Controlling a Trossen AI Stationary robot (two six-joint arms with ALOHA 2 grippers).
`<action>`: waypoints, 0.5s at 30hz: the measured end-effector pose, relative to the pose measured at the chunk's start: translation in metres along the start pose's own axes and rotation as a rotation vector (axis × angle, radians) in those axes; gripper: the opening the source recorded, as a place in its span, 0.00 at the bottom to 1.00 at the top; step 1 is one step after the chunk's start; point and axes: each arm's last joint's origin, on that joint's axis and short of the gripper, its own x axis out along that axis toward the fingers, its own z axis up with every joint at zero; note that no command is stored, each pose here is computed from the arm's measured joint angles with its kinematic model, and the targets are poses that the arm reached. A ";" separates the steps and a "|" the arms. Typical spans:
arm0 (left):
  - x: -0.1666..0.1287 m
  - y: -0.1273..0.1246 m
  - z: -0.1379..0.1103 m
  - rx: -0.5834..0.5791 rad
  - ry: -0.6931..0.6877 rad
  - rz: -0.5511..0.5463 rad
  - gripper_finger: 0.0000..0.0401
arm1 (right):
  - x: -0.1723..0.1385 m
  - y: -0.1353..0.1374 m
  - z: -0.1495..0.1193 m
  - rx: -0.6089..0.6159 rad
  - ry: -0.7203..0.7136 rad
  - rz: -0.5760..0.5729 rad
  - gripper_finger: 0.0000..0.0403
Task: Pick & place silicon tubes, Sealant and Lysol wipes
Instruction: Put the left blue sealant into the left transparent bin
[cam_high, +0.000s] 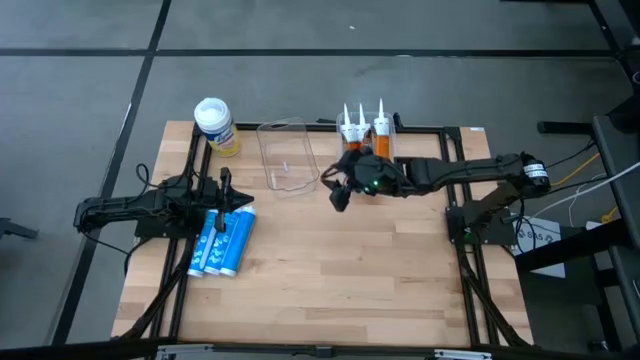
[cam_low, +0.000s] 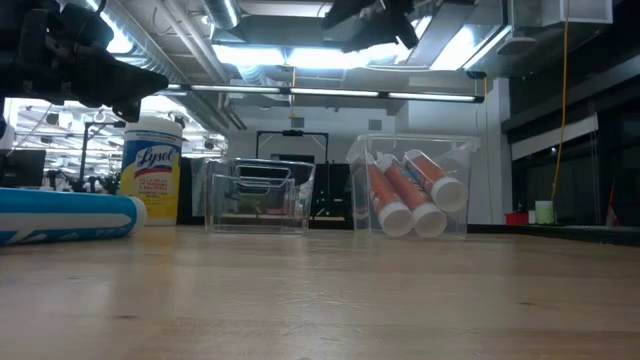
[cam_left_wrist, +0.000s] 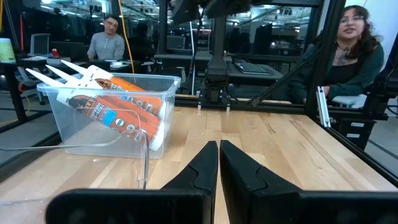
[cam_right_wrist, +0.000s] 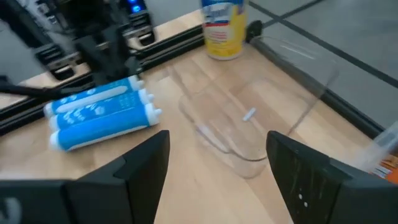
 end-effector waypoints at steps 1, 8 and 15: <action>0.000 0.000 0.000 0.000 0.000 0.000 0.04 | -0.001 0.003 -0.001 -0.017 0.000 0.009 0.66; 0.000 0.000 0.000 0.000 0.000 0.000 0.03 | -0.009 0.019 -0.008 -0.097 0.003 0.061 0.66; 0.000 0.000 0.000 0.000 0.000 0.000 0.04 | -0.014 0.029 -0.012 -0.121 0.007 0.090 0.66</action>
